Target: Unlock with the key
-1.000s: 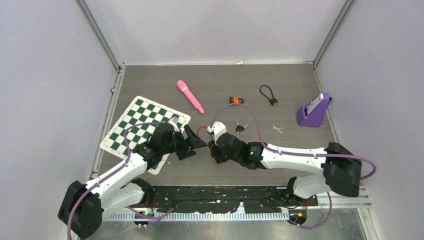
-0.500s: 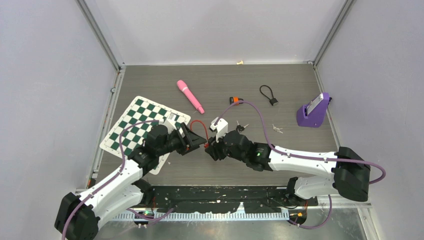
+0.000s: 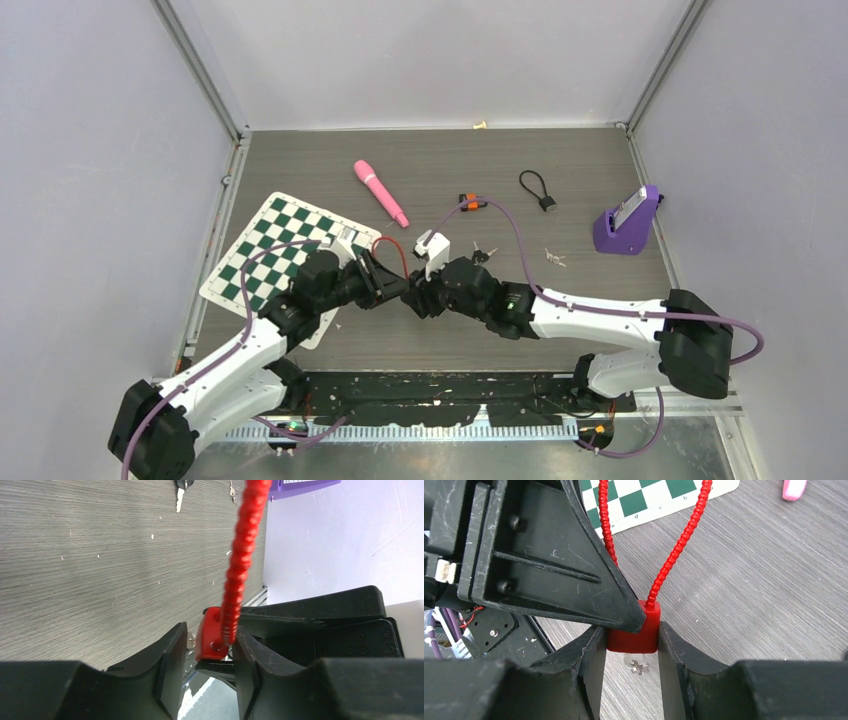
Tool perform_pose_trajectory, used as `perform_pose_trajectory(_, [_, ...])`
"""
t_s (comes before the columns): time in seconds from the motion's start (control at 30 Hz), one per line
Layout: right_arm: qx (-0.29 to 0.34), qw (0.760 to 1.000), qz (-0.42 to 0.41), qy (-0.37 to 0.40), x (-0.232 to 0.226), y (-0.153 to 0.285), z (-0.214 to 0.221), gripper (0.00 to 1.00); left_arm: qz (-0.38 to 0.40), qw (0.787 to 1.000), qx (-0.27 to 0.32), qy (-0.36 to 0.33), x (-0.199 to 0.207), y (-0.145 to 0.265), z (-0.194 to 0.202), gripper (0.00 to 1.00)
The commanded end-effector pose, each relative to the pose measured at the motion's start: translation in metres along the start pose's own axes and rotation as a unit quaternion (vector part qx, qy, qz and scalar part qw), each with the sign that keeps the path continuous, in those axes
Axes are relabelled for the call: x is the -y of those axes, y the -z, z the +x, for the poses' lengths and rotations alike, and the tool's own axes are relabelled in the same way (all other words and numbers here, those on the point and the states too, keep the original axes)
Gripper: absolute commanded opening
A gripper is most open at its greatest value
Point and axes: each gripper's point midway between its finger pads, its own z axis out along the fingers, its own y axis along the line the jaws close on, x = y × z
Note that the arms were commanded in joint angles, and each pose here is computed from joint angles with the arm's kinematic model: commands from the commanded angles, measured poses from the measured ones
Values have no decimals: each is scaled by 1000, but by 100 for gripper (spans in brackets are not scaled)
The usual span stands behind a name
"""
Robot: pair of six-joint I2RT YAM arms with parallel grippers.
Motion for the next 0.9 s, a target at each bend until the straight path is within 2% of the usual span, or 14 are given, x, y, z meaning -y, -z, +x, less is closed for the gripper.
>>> perform_pose_trajectory(0.0, [90, 995, -23, -30, -21, -2, -64, 6, 26, 1000, -3, -15, 17, 0, 1, 33])
perform_pose_trajectory(0.2, [104, 993, -23, -52, -22, -5, -72, 12, 25, 999, 9, -25, 22, 3, -6, 5])
perform_pose_trajectory(0.27, [109, 992, -29, -60, -23, -3, -72, 23, 27, 999, 12, -29, 24, 6, -10, 0])
perform_pose_trajectory(0.3, [114, 991, -32, -64, -23, -1, -75, 32, 31, 999, 11, -27, 26, 7, -12, 0])
perform_pose_trajectory(0.5, [168, 982, -52, -67, -21, 21, -81, 52, 39, 999, 6, -16, 31, 15, -23, 0])
perform_pose_trajectory(0.7, [210, 975, -50, -54, -10, 35, -74, 56, 47, 999, 6, -16, 41, 22, -27, 0])
perform_pose_trajectory(0.87, [210, 975, -57, -42, -9, 33, -64, 58, 54, 998, 8, -15, 47, 27, -27, 0])
